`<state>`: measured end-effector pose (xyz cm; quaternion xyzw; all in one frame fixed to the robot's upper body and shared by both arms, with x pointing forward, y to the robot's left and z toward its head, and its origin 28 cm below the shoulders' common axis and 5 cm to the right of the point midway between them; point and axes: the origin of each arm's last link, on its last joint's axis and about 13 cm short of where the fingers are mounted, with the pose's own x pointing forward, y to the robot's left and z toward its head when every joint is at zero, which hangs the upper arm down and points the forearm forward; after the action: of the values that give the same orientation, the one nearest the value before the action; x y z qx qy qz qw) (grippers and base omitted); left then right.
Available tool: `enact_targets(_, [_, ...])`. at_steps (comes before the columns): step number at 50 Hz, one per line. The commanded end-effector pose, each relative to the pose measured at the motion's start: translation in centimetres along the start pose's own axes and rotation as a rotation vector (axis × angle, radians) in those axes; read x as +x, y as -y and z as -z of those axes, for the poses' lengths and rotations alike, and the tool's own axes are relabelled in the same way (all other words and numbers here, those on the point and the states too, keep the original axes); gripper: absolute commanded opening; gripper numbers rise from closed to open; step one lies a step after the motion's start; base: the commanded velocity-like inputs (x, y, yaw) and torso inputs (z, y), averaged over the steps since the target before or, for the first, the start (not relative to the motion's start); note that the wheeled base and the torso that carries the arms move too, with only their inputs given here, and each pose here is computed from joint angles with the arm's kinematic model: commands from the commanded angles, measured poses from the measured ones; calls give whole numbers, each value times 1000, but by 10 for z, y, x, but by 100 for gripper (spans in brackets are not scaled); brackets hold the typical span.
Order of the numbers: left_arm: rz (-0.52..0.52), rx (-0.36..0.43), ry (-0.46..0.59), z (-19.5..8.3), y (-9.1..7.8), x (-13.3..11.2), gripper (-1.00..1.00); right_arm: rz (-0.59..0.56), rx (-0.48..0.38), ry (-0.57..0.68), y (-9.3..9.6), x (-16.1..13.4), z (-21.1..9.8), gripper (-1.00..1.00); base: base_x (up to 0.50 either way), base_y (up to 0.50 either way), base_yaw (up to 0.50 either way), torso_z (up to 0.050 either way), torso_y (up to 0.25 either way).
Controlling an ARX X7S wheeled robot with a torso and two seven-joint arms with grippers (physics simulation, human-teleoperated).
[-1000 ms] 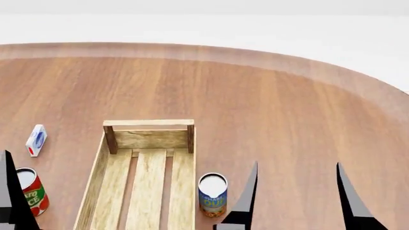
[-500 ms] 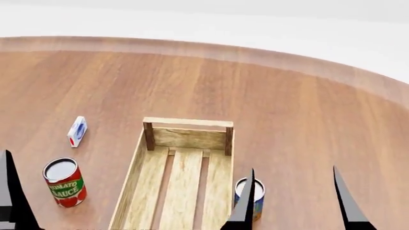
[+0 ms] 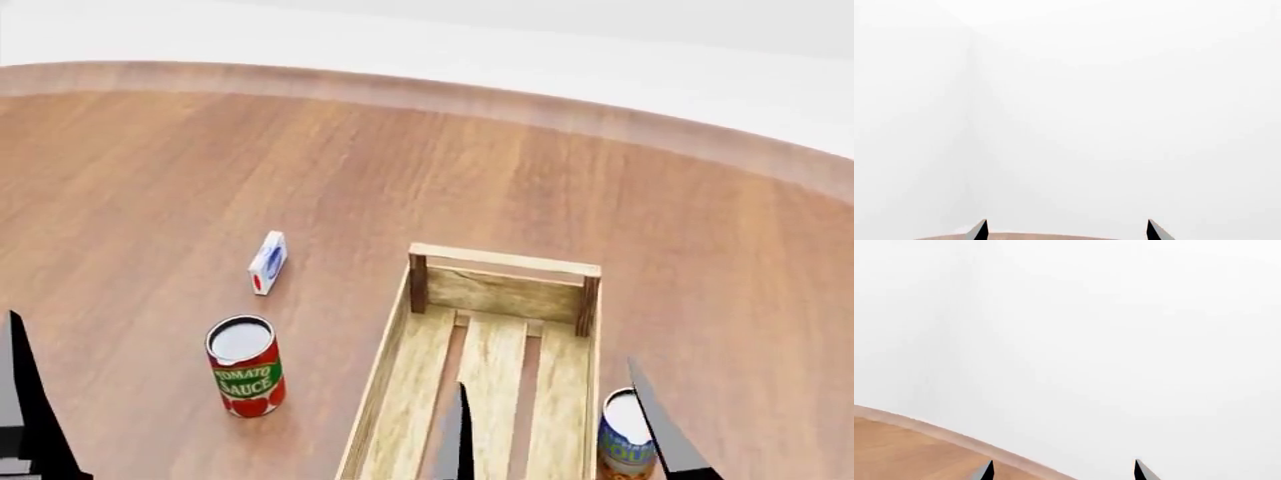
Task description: Pick up the butter and put it in the tray.
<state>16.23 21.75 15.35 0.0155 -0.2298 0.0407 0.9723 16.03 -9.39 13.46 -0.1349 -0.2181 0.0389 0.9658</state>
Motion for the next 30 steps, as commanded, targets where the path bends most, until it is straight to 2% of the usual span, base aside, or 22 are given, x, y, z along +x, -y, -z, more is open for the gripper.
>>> enact_targets(1, [-17, 5, 5, -1, -3, 2, 100, -214, 62, 54, 10, -27, -8, 100, 0, 0, 0, 0, 0])
enact_targets(7, [-14, 4, 4, -2, -2, 1, 100, -272, 175, 53, 20, -46, -13, 100, 0, 0, 0, 0, 0])
enact_targets(8, [-13, 3, 2, -1, -2, 0, 100, -284, 151, 42, 21, -51, -12, 100, 0, 0, 0, 0, 0])
enact_targets(19, [-15, 3, 1, -2, -2, 0, 100, -396, 153, 19, 41, -61, -21, 100, 0, 0, 0, 0, 0])
enact_targets(25, [-13, 4, 0, -2, -2, 0, 100, -478, 97, -52, 50, -64, -19, 100, 0, 0, 0, 0, 0])
enact_targets(30, [-14, 4, -2, -2, -2, 0, 100, -528, 93, -98, 55, -68, -18, 100, 0, 0, 0, 0, 0])
